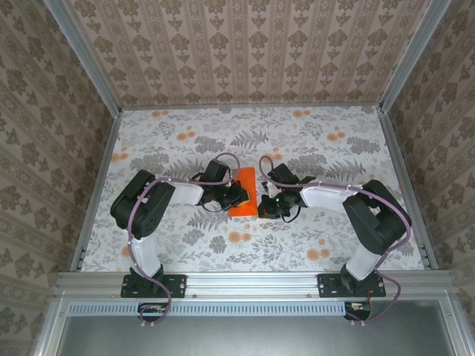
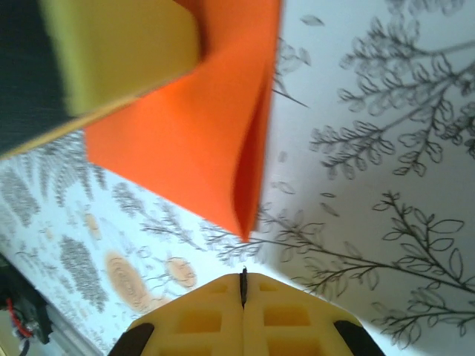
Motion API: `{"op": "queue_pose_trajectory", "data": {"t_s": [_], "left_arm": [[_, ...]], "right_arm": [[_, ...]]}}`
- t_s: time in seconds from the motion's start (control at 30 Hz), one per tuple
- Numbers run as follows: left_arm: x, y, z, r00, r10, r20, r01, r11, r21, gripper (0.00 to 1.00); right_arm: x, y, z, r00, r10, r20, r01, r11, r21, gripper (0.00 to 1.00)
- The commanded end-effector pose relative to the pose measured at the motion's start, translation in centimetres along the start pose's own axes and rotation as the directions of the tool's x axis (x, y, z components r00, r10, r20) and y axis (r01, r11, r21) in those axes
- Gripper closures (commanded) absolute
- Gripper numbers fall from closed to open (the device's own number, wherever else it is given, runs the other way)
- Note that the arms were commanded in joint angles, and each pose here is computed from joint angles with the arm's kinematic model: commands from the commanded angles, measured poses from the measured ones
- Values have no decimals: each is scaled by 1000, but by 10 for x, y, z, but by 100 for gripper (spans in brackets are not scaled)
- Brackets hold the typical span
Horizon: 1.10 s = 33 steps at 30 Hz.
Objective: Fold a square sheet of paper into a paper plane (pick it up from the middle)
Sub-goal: Fold the triangle a second time at the center of the table.
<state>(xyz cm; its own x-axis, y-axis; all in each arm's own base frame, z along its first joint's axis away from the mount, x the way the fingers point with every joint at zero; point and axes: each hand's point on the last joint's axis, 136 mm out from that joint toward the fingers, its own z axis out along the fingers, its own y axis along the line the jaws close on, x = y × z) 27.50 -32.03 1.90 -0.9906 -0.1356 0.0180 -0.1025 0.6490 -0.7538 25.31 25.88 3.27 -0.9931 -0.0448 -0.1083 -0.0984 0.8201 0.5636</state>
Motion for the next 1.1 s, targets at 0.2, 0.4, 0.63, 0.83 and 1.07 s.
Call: {"op": "queue_pose_trajectory", "data": {"t_s": [0.2,0.4,0.63,0.83,1.07], "left_arm": [[20,50,6,994,-103,-33,97,982,-159,95],[17,44,5,995,-89,-33,84,986,-142,95],[12,29,3,998,-50,-26,47,993,-106,94],[4,2,-6,999,33,-7,-34,999,-40,91],[23,-10,-9,993,120,-5,-120,993,-17,89]], "right_arm": [[-36,25,4,998,-31,60,35,998,-55,97],[-33,11,20,1000,-21,18,21,1000,-20,98],[-19,-11,29,1000,1,-31,0,999,37,98],[-8,-25,33,998,14,-62,-9,997,77,98],[-9,-26,33,998,16,-61,-11,996,83,98]]}}
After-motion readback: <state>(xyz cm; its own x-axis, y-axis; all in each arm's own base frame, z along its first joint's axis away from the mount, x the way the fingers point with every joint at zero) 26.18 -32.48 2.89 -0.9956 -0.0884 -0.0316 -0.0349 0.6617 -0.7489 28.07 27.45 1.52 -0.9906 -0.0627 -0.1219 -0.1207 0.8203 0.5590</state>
